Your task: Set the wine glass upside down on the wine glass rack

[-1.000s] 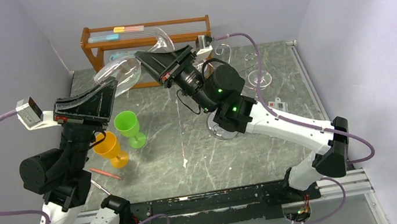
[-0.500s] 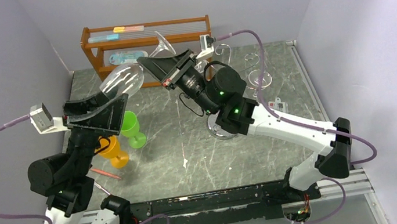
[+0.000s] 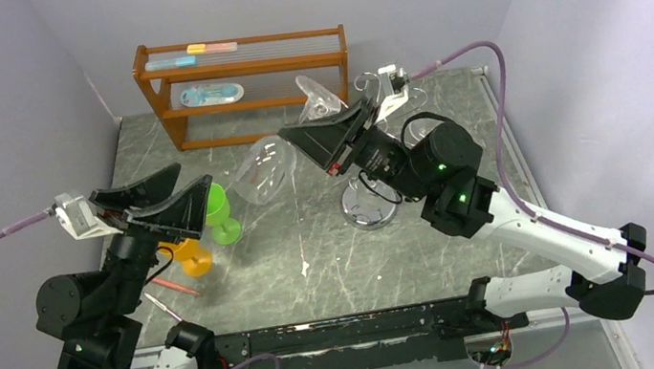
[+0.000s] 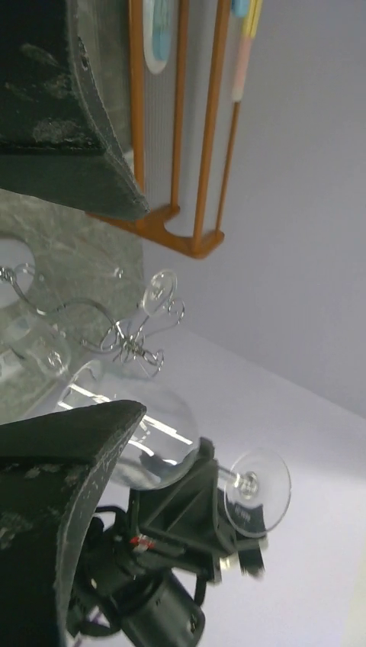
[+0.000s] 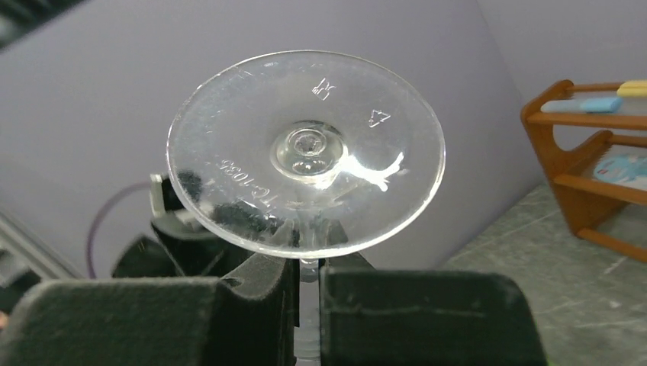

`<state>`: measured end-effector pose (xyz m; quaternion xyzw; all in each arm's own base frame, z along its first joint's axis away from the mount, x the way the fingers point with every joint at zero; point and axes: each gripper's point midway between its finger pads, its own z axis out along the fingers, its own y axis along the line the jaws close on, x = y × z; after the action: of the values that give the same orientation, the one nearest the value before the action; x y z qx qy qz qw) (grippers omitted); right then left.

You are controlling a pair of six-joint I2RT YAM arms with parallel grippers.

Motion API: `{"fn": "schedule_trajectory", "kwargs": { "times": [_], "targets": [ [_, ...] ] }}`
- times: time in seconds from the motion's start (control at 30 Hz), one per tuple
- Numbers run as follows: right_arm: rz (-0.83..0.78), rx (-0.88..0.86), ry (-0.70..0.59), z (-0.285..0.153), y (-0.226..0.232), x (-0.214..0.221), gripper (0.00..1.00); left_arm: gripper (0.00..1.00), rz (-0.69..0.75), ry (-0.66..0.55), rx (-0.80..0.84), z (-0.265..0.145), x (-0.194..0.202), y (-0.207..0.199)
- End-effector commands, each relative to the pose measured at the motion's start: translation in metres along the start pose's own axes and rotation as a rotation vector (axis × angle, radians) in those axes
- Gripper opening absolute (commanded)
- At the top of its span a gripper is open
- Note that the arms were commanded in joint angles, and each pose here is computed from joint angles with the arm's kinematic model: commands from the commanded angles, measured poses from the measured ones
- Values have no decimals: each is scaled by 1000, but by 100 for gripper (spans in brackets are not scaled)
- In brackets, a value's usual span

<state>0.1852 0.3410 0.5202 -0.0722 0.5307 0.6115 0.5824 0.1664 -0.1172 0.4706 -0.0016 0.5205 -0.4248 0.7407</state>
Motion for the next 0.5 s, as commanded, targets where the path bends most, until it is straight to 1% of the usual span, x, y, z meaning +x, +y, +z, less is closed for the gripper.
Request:
{"fn": "schedule_trajectory", "kwargs": {
  "times": [0.0, 0.07, 0.17, 0.33, 0.47],
  "targets": [
    [-214, -104, 127, -13, 11, 16, 0, 91, 139, 66, -1, 7, -1, 0],
    [-279, -125, 165, -19, 11, 21, 0, 90, 151, 93, 75, 16, 2, -13],
    [-336, -152, 219, -26, 10, 30, 0, 89, 128, 118, 159, 24, 9, -27],
    [-404, -188, 312, -42, 9, 43, 0, 89, 91, 145, 181, 33, 20, -28],
    [-440, -201, 386, -58, 5, 53, 0, 90, 67, 152, 245, 36, 22, -39]
  ]
}}
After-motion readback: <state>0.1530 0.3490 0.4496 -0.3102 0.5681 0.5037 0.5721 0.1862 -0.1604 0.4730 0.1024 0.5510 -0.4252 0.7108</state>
